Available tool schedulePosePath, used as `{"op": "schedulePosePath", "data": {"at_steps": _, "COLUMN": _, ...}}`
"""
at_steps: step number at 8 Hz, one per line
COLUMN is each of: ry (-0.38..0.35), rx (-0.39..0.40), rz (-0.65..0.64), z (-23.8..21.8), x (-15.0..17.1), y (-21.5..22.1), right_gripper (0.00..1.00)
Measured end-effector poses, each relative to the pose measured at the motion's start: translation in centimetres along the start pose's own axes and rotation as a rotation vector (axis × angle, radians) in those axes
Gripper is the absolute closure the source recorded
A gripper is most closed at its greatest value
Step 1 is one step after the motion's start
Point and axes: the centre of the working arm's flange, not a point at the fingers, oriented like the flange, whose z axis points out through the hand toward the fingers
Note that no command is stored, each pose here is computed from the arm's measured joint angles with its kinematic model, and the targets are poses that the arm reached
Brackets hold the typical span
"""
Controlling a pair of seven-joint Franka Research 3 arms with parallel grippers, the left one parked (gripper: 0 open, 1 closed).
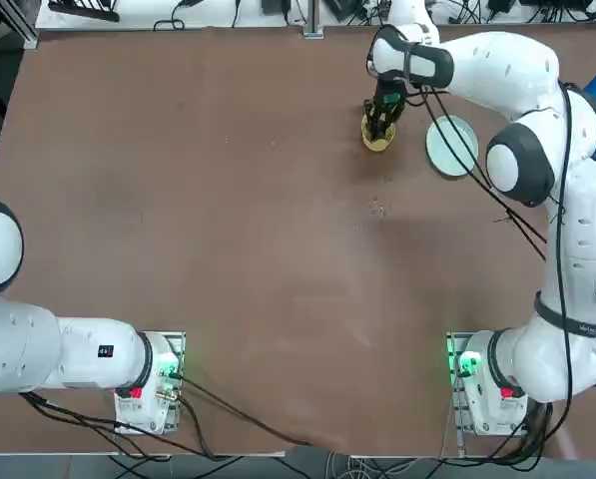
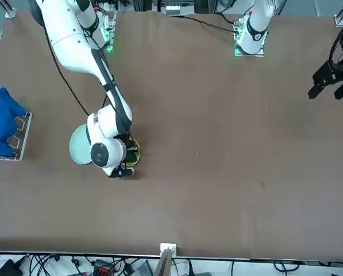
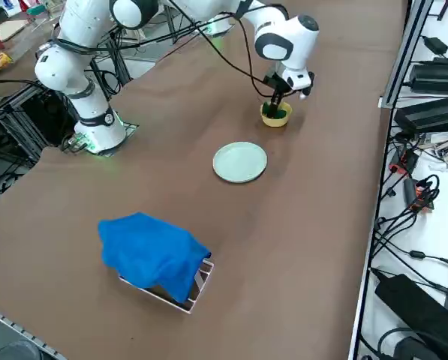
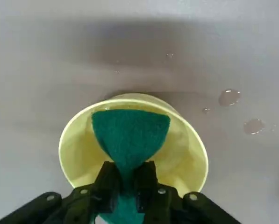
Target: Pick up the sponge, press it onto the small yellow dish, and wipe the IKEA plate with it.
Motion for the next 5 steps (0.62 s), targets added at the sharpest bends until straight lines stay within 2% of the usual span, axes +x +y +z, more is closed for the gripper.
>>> {"op": "schedulePosePath", "data": {"at_steps": 2, "ry": 0.035, "rx": 0.008, "rz": -0.004, "z": -2.7, "x": 0.0, "y": -0.2, "right_gripper": 0.79}}
{"op": "schedulePosePath", "data": {"at_steps": 5, "ry": 0.053, "rx": -0.022, "rz": -0.015, "z": -11.1, "x": -2.7, "y": 0.4, "right_gripper": 0.79}}
